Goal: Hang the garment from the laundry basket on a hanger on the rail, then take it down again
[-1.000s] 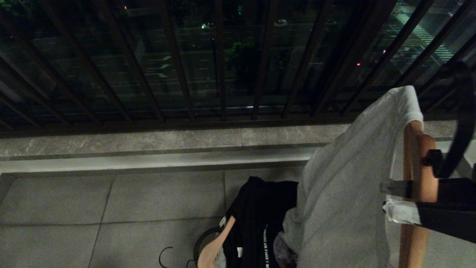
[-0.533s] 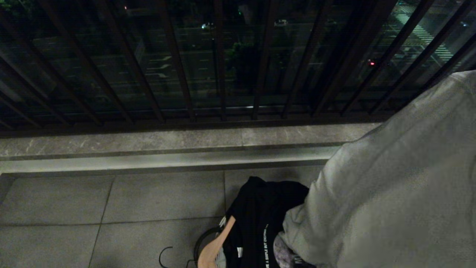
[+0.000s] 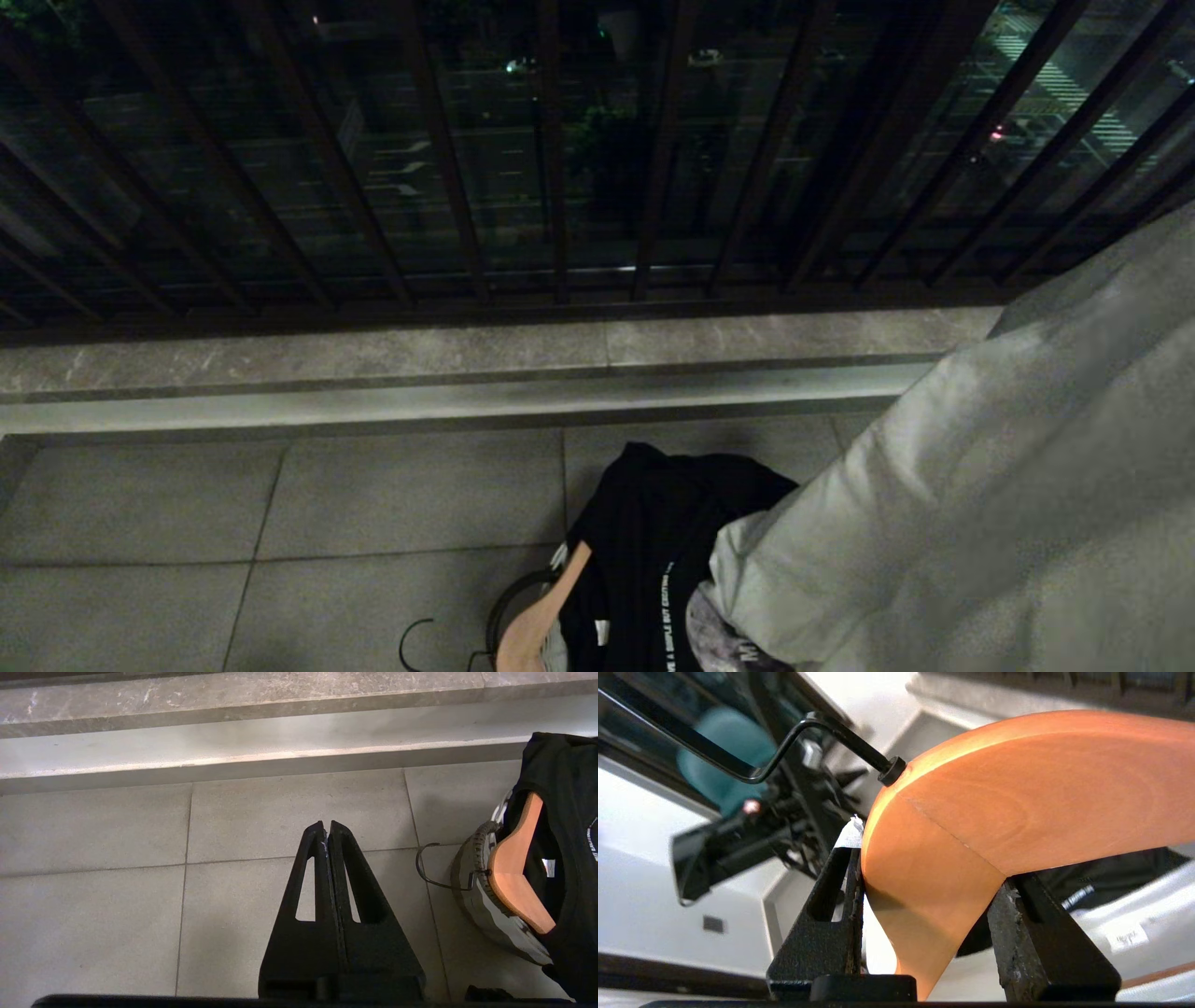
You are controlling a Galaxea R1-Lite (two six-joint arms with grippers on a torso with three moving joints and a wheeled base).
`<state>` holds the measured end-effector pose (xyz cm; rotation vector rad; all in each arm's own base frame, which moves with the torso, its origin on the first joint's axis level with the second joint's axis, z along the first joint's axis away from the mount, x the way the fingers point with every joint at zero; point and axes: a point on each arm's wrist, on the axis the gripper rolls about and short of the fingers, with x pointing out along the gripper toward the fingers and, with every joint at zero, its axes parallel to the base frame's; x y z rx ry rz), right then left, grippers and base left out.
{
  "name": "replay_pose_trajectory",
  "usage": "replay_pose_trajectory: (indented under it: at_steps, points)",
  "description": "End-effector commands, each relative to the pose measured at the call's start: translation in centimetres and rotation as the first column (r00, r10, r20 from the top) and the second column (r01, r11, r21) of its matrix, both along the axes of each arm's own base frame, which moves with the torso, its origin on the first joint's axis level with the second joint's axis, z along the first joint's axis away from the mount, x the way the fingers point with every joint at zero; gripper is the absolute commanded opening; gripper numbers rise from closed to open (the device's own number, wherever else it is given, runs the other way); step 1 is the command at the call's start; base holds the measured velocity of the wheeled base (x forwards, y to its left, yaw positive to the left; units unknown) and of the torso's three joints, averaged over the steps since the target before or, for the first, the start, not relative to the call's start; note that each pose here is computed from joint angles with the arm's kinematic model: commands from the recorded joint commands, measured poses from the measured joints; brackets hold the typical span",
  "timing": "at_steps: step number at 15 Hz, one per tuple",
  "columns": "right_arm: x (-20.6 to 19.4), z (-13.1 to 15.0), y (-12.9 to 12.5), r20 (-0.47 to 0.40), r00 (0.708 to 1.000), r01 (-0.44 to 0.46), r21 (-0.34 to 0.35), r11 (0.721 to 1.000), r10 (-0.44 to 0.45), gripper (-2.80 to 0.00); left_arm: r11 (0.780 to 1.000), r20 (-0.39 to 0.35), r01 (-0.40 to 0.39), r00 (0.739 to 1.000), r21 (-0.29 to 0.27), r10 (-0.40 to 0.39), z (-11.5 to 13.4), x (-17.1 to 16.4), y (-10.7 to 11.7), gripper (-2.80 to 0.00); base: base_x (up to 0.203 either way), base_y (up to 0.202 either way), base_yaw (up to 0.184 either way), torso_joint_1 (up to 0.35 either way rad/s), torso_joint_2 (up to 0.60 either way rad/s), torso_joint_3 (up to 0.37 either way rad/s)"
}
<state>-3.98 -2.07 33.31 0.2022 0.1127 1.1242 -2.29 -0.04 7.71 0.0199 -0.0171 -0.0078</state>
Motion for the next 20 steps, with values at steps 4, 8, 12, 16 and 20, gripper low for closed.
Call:
replay_pose_trajectory:
  at_steps: [4, 8, 12, 16, 20]
  points:
    - [-1.25, 0.49, -0.84, 0.037, 0.999, 0.021, 0.043, 0.999, -0.022, -2.80, 1.000, 0.000, 0.000, 1.000, 0.000, 0.000, -0.04, 0.01, 0.00, -2.80, 0.000, 0.000, 0.000, 0.000, 0.00, 0.000]
    - [-1.43, 0.84, -0.89, 0.048, 0.998, 0.042, 0.054, 0.998, -0.045, -2.80, 1.000, 0.000, 0.000, 1.000, 0.000, 0.000, -0.04, 0.01, 0.00, -2.80, 0.000, 0.000, 0.000, 0.000, 0.00, 0.000]
    - [-1.48, 1.07, -1.00, 0.055, 0.996, 0.069, 0.062, 0.996, -0.072, -2.80, 1.000, -0.002, 0.000, 1.000, 0.000, 0.000, -0.05, 0.01, 0.00, -2.80, 0.000, 0.000, 0.000, 0.000, 0.00, 0.000]
    - [-1.42, 1.02, -0.98, 0.054, 0.995, 0.081, 0.060, 0.995, -0.084, -2.80, 1.000, -0.001, 0.000, 1.000, 0.000, 0.000, -0.05, 0.01, 0.00, -2.80, 0.000, 0.000, 0.000, 0.000, 0.00, 0.000]
    - [-1.32, 1.14, -0.92, 0.065, 0.994, 0.080, 0.064, 0.995, -0.085, -2.80, 1.000, 0.000, 0.000, 1.000, 0.000, 0.000, -0.04, 0.01, 0.00, -2.80, 0.000, 0.000, 0.000, 0.000, 0.00, 0.000]
